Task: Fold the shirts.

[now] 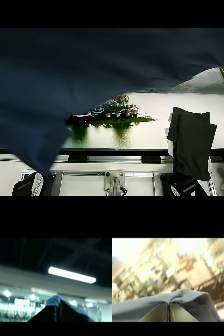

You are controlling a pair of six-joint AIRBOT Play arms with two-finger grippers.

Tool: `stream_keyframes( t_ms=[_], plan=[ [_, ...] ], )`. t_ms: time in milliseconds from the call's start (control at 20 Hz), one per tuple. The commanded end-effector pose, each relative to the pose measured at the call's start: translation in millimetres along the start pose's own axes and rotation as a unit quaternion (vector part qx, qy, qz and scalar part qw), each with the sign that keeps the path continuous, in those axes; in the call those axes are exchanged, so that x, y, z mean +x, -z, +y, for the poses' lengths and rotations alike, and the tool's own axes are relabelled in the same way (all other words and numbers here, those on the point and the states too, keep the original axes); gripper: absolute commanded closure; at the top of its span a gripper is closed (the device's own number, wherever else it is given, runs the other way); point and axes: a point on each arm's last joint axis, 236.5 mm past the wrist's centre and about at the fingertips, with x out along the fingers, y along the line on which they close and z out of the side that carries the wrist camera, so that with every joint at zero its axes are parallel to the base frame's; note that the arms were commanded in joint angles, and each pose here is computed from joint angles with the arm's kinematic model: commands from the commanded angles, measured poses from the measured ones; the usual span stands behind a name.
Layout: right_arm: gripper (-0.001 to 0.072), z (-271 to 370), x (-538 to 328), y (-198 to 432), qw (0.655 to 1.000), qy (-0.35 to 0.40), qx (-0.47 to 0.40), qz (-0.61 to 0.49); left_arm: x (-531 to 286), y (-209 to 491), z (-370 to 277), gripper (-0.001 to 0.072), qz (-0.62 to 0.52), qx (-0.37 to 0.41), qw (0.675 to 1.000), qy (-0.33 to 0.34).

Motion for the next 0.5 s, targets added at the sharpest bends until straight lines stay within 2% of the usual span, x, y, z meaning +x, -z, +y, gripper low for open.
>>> stream_keyframes(
  t_ms=[0, 200, 350, 450],
  plan=[
    [0.0638, -3.0, -34.9, -29.7, 0.999, 0.025, -0.013, -0.030, -31.1, -56.4, -37.8, 0.0674, -0.063, 0.083, 0.994, -0.015],
    [0.0638, -38.5, -1.7, 17.2, 0.993, 0.097, -0.038, 0.058, -30.2, -5.6, -40.5, 0.0675, 0.039, 0.151, 0.988, 0.006],
    [0.0638, -84.9, 30.6, 81.1, 0.964, 0.178, -0.087, 0.178, -43.4, 77.6, 0.8, 0.0676, 0.182, 0.123, 0.975, -0.028],
    [0.0638, -128.3, 49.2, 142.7, 0.920, 0.242, -0.115, 0.286, -81.6, 169.1, 27.3, 0.0677, 0.336, 0.069, 0.938, -0.038]
  ],
)
